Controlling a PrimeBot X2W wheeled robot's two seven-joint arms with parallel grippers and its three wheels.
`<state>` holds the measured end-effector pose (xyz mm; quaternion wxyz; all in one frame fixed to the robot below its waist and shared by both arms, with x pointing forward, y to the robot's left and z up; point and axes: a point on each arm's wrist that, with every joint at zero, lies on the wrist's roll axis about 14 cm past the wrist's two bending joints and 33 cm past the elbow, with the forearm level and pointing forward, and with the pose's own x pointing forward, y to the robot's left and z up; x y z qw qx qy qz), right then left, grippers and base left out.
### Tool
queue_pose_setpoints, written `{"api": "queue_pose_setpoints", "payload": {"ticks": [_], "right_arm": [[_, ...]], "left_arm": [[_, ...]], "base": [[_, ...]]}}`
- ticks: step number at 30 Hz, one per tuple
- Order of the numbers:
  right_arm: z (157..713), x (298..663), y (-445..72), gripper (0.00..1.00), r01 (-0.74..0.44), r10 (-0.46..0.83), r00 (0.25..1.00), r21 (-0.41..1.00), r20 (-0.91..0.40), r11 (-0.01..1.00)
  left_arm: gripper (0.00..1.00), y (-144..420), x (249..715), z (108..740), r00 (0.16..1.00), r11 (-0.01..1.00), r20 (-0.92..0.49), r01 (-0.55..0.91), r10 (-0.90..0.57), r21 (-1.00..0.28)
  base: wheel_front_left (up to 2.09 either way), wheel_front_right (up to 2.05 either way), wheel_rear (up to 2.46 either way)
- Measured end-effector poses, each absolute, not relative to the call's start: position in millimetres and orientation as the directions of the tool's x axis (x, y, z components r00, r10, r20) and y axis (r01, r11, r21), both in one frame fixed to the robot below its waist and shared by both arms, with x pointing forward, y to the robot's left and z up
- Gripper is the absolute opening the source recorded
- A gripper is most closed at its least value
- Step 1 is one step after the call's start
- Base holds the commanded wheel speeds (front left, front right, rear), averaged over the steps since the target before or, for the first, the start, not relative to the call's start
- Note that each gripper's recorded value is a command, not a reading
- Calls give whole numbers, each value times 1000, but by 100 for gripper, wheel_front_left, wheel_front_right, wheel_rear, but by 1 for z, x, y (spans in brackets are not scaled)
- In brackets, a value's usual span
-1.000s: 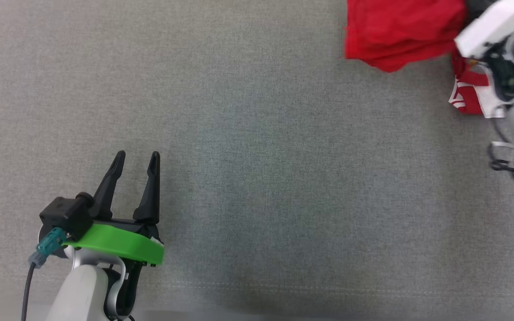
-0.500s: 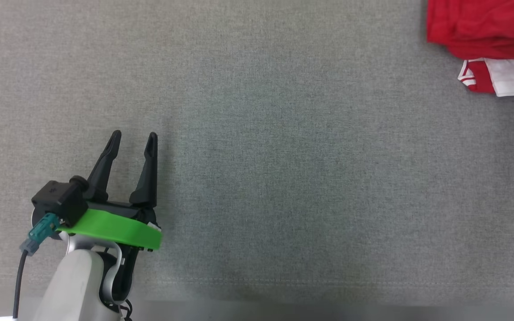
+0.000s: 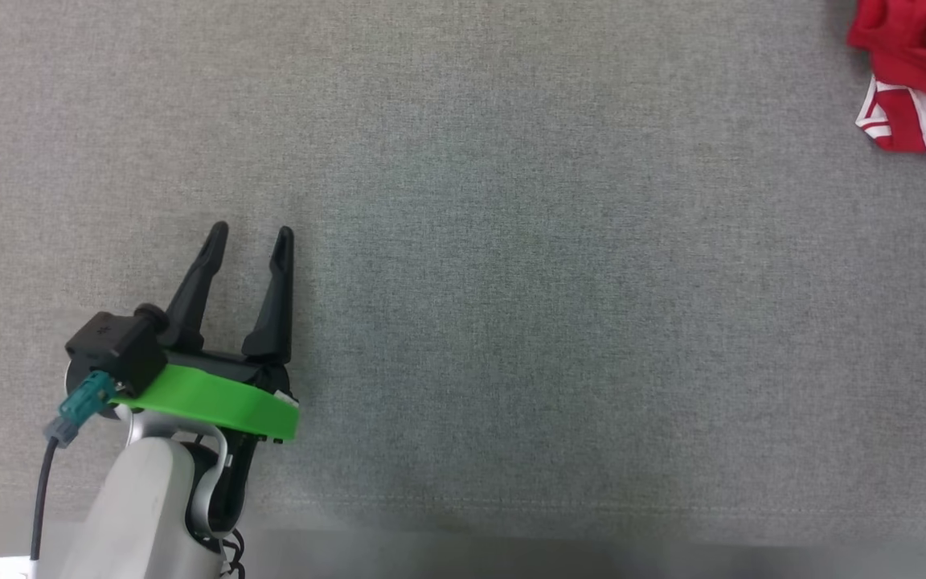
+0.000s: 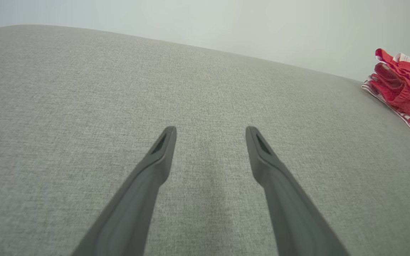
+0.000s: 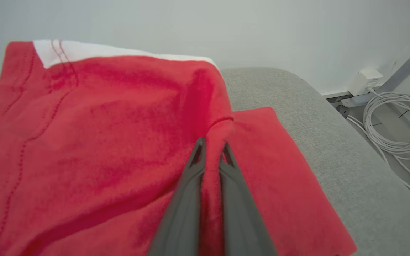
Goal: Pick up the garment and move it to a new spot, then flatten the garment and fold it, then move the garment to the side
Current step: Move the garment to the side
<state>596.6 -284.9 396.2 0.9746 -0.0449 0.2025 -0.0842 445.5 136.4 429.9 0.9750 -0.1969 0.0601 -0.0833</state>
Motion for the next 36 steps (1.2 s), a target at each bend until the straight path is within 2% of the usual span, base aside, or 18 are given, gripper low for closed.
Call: {"api": "queue_pose_setpoints", "payload": {"ticks": [1, 2, 3, 4, 13, 19, 24, 28, 36], "right_arm": [[394, 595, -288, 0, 150, -193, 900, -138, -391, 979], [393, 593, -291, 39, 157, -205, 896, -150, -394, 976], [392, 592, -293, 86, 162, -213, 894, -159, -395, 974], [393, 591, -295, 100, 168, -218, 894, -160, -390, 973], [422, 590, -278, 100, 174, -204, 929, -121, -308, 977], [467, 595, -234, 100, 98, -106, 975, -50, -196, 994], [535, 595, -196, 100, -8, 8, 1000, -21, -12, 1000], [556, 573, -190, 100, -38, 39, 998, -26, 50, 999], [554, 522, -193, 100, -52, 53, 997, -22, 63, 998]], "left_arm": [[100, 135, 445, 429, 978, 908, -87, 142, -190, -394], [100, 134, 444, 428, 977, 908, -91, 142, -193, -394], [100, 134, 443, 428, 977, 908, -95, 142, -194, -393], [100, 135, 443, 428, 977, 909, -95, 141, -192, -392], [100, 148, 441, 448, 986, 918, -51, 126, -156, -376], [100, 150, 440, 468, 989, 920, 0, 139, -149, -367], [100, 147, 437, 487, 987, 917, 46, 161, -155, -365], [100, 148, 430, 496, 986, 916, 67, 165, -151, -365], [100, 147, 417, 515, 982, 913, 112, 180, -149, -365]], "base": [[0, 0, 0], [0, 0, 0], [0, 0, 0], [0, 0, 0], [0, 0, 0], [0, 0, 0], [0, 0, 0], [0, 0, 0], [0, 0, 0]]}}
